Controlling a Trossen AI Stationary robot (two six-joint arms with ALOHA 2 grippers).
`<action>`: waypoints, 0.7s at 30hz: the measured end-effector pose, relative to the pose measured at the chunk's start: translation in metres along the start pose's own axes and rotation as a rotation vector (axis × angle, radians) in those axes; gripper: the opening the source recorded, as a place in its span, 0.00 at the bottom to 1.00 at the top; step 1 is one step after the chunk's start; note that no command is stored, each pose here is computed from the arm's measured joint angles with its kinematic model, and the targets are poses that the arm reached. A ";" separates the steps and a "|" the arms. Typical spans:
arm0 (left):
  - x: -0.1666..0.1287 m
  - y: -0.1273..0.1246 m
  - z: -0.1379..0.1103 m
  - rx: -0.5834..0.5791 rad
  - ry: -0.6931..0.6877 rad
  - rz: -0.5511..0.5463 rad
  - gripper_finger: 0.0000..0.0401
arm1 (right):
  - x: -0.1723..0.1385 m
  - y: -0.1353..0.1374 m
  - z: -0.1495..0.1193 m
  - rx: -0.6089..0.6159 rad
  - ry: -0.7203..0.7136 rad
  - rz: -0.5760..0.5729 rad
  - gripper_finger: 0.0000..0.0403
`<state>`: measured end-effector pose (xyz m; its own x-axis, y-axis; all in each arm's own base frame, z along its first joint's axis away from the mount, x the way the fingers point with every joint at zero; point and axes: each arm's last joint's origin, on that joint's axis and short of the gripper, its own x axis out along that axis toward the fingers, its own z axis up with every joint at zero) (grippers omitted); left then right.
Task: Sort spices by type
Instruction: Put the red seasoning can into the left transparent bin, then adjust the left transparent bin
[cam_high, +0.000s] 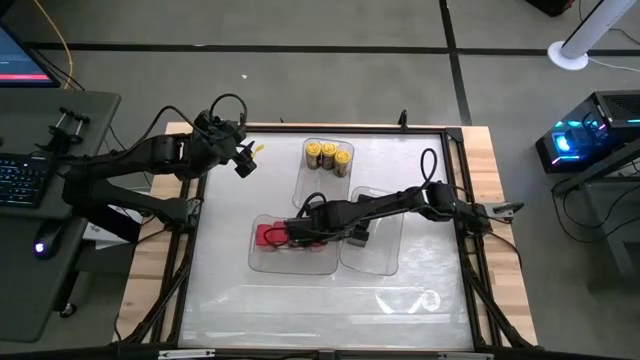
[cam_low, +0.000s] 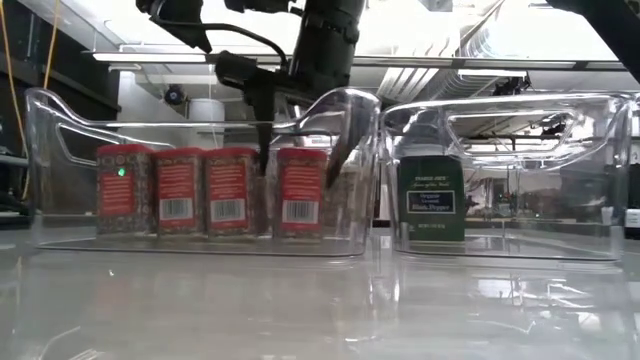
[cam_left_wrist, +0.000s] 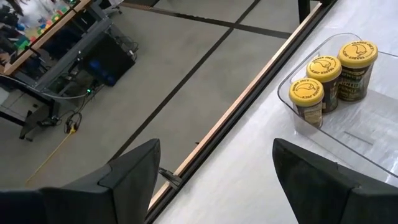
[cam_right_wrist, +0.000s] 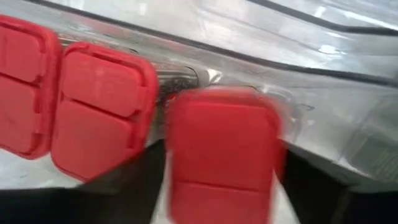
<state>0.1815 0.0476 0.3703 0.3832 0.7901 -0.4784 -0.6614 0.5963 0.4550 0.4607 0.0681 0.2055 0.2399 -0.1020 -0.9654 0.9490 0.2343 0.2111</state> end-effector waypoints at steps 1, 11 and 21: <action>0.000 0.000 0.000 0.000 0.000 0.000 0.73 | -0.001 0.001 0.001 0.003 0.000 0.004 0.77; 0.000 0.000 0.000 0.000 0.000 0.000 0.73 | -0.025 0.005 0.010 -0.044 -0.033 0.011 0.89; 0.000 0.000 0.000 0.003 0.000 0.000 0.73 | -0.063 0.013 0.017 -0.163 -0.074 0.066 0.88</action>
<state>0.1814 0.0476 0.3704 0.3834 0.7902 -0.4782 -0.6596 0.5967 0.4571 0.4614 0.0613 0.2713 0.3204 -0.1507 -0.9352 0.8866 0.3955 0.2400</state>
